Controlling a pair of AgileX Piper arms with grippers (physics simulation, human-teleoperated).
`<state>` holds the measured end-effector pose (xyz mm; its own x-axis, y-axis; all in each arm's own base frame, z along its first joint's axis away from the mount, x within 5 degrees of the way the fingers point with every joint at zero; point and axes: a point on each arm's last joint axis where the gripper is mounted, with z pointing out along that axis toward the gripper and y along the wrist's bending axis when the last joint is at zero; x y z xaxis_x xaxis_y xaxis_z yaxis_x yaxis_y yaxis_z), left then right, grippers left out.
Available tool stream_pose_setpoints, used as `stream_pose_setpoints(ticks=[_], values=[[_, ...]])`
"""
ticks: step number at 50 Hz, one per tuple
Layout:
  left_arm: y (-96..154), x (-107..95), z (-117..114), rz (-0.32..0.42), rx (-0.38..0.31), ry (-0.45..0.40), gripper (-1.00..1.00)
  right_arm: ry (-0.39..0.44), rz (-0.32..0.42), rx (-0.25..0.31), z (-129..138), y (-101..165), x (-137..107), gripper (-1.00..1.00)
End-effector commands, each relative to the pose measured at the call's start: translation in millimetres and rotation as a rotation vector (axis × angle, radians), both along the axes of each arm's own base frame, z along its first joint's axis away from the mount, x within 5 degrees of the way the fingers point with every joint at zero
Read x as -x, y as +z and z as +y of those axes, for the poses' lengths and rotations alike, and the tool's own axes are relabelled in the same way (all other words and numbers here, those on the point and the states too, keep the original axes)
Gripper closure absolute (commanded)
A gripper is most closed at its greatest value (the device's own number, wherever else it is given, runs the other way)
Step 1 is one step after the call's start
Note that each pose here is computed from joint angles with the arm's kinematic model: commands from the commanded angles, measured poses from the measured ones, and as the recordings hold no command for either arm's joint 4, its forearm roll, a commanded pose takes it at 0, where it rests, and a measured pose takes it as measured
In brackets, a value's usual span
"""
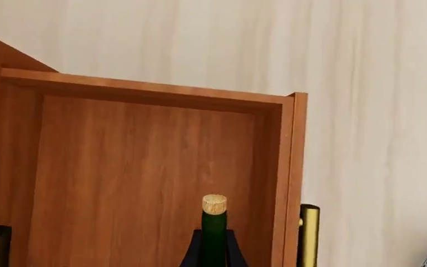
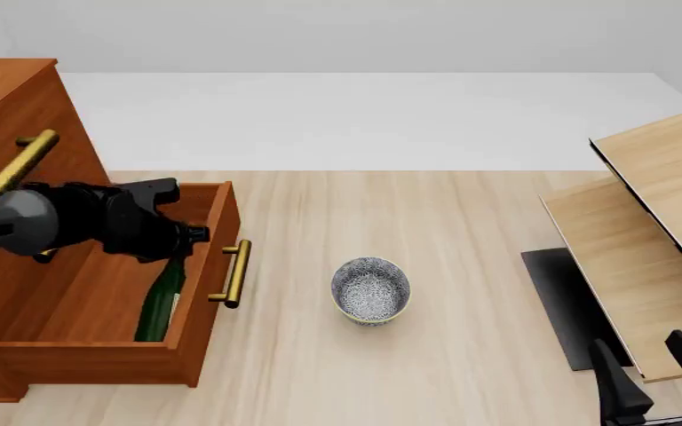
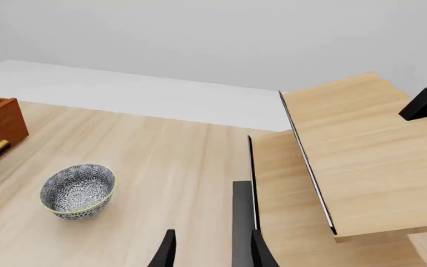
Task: Put the wine bottle in the bottom drawer of the cabinet.
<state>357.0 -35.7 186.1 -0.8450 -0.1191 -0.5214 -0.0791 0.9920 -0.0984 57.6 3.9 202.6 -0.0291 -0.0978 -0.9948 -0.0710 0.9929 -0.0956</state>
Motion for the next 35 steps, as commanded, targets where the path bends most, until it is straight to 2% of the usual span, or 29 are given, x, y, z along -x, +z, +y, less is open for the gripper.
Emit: stream_pose_setpoints(ticks=[1,19,35], values=[[-15.9,1.6,-3.1,0.080,0.004,-0.009,1.00,-0.001,-0.001,-0.001,0.0,0.2,-0.3,-1.00],[-15.4,1.1,0.3,0.082,0.001,-0.005,1.00,-0.001,0.000,0.002,0.0,0.0,0.0,-1.00],[-14.8,6.1,-8.0,0.082,0.021,0.006,1.00,-0.001,0.000,0.003,-0.1,-0.1,0.1,-1.00]])
